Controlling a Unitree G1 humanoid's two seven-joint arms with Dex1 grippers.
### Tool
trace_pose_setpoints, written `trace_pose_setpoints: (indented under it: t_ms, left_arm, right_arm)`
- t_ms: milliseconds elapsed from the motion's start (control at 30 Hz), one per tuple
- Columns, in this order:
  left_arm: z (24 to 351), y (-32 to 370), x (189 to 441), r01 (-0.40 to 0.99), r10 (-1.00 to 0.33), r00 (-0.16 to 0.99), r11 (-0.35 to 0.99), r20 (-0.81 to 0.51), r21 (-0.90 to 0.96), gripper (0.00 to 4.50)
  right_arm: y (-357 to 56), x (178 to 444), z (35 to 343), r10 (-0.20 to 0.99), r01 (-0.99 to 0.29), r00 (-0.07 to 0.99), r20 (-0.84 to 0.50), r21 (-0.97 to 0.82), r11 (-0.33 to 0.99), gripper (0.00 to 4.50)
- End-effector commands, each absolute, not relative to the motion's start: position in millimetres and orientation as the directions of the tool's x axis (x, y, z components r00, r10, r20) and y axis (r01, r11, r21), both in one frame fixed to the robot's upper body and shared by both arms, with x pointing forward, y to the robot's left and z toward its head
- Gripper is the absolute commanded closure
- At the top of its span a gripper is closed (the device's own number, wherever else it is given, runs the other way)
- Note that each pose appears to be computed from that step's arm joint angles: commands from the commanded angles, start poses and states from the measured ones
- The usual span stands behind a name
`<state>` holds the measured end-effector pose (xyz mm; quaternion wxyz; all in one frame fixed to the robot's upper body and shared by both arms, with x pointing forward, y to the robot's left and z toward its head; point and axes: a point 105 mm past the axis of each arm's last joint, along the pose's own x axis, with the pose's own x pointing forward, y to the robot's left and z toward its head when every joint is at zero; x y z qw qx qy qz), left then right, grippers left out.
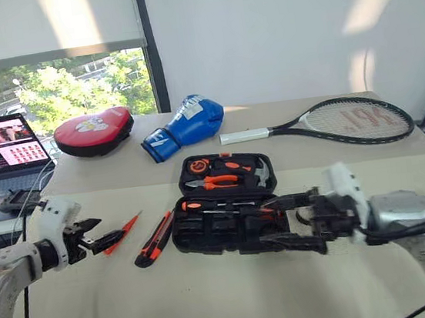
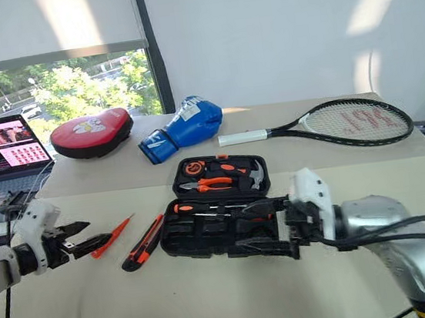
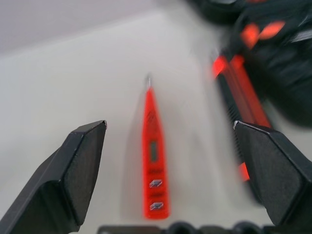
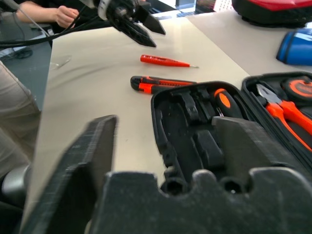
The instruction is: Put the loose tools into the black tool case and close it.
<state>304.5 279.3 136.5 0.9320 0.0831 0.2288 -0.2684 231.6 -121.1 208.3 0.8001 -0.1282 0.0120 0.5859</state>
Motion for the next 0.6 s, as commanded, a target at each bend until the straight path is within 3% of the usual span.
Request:
trace_pose_setpoints:
  t_ms: [33,133,300,400,500,600]
  left_arm:
    - [125,286,315,0.551,-0.413,0.722,0.829,-0.555,0.099,0.01]
    - [119,285,322,0.573,-0.432,0.706,0.815,-0.561,0.093,0.72]
    - [108,286,324,0.614,-0.455,0.671,0.784,-0.585,0.095,2.67]
    - [119,278,325,0.663,-0.534,0.668,0.744,-0.519,0.089,3.89]
    - [150,259,324,0.741,-0.672,0.632,0.671,-0.387,0.045,4.06]
    - [186,219,323,0.872,-0.809,0.481,0.482,-0.338,0.088,4.06]
  right_arm:
    - [-124,219,223,0.93,-0.925,0.337,-0.147,-0.239,0.297,0.03]
    - [-125,216,224,0.924,-0.919,0.356,-0.144,-0.233,0.318,0.0]
    - [-129,218,222,0.907,-0.902,0.397,-0.141,-0.24,0.358,0.0]
    - [-133,218,223,0.899,-0.893,0.417,-0.132,-0.242,0.379,0.0]
    - [-137,218,223,0.89,-0.882,0.441,-0.114,-0.241,0.406,0.0]
    - [-144,213,222,0.87,-0.86,0.483,-0.094,-0.239,0.452,0.0]
